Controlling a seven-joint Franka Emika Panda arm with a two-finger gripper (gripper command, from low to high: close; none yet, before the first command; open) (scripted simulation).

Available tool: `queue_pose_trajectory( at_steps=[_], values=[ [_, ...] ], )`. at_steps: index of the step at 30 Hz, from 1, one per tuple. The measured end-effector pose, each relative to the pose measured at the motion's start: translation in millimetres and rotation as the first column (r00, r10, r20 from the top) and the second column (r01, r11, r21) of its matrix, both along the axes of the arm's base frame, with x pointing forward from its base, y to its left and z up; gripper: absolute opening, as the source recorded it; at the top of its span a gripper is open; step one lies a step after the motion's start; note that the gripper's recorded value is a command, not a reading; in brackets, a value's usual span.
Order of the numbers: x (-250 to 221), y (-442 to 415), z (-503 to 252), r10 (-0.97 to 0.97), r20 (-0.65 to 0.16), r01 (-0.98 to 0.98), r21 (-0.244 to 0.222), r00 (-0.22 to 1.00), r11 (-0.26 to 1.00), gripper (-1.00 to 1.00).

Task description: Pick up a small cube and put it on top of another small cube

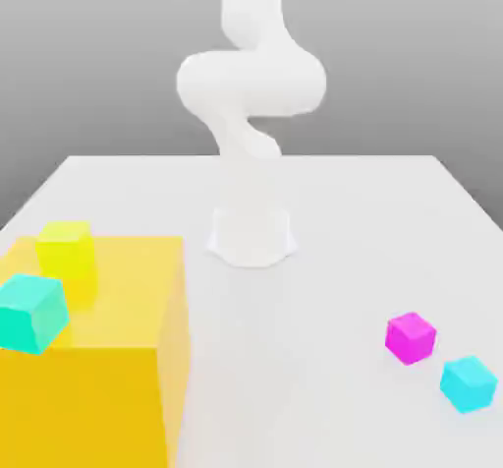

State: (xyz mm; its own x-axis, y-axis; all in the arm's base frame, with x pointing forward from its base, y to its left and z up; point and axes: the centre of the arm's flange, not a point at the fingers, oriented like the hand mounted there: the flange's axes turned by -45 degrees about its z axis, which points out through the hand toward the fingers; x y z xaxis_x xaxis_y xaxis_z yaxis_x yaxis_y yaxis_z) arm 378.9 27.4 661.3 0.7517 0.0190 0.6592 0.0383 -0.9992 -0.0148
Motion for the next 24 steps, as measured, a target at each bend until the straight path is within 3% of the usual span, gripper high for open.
queue_pose_trajectory(
  at_steps=[4,9,14,20,24],
  values=[
    [38.2,56.0,-97.6,0.088,-0.147,-0.089,0.000,0.985,0.996,0.00],
    [42.9,121.8,-216.4,0.181,-0.313,-0.192,-0.004,0.932,0.981,0.00],
    [8.5,175.4,-331.2,0.252,-0.469,-0.293,-0.015,0.846,0.956,0.00],
    [-72.7,212.4,-451.7,0.303,-0.635,-0.418,-0.034,0.710,0.908,0.00],
    [-83.1,213.4,-496.1,0.300,-0.657,-0.426,-0.035,0.692,0.904,0.00]
  ],
)
